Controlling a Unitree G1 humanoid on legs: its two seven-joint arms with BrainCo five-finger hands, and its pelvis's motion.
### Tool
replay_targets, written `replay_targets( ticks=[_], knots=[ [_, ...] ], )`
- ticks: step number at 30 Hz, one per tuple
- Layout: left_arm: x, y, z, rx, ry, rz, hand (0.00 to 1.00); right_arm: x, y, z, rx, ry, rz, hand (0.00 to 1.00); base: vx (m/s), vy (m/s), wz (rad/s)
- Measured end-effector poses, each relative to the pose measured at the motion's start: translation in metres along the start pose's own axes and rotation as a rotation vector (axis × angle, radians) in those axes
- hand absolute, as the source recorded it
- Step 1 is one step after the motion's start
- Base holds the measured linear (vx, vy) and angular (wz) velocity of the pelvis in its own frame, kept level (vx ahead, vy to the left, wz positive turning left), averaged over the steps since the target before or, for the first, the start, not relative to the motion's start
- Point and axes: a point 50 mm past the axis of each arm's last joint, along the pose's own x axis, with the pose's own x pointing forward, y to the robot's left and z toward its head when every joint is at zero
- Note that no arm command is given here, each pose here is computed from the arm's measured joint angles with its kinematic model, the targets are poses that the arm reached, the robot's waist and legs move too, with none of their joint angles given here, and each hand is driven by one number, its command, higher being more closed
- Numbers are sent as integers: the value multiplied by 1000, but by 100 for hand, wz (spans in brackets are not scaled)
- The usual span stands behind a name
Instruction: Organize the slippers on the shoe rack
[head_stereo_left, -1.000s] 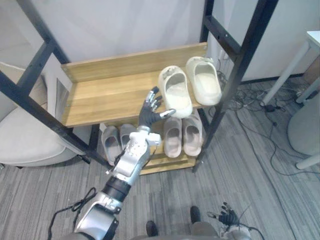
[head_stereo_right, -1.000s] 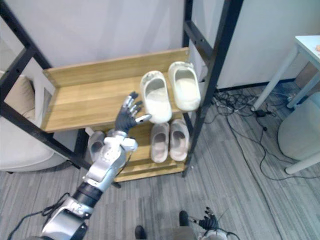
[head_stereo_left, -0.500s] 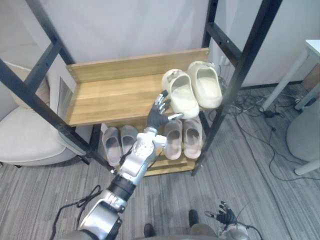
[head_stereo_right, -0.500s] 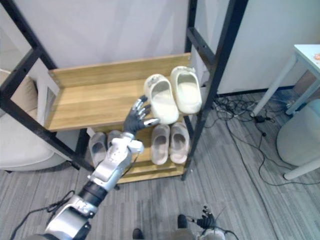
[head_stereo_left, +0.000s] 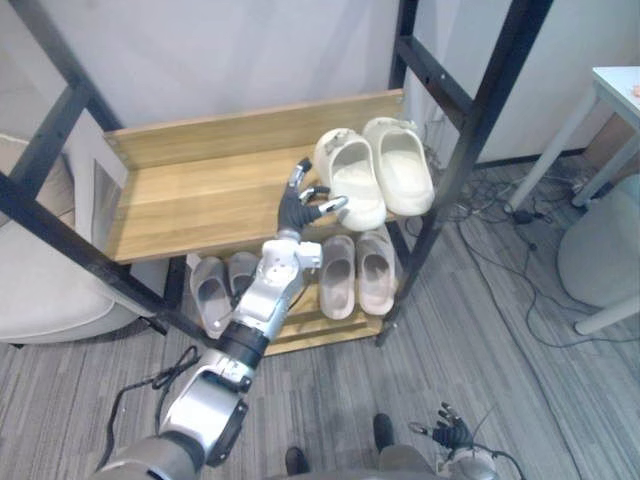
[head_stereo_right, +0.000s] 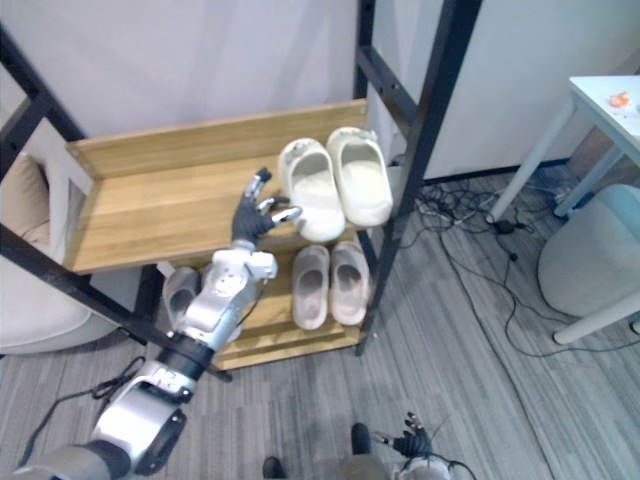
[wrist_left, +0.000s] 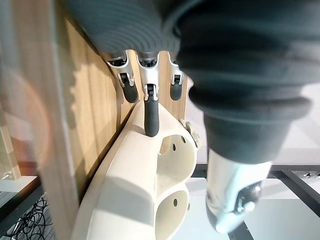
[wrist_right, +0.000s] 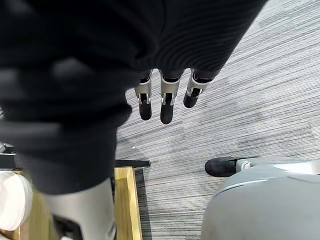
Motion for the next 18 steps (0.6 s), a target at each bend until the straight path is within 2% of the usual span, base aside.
replay_targets(
  ticks=[18],
  knots=[
    [-6,14,8,-42,-37,47,0,2,2,5,1,-10,4,0,-6,-7,3]
  ],
)
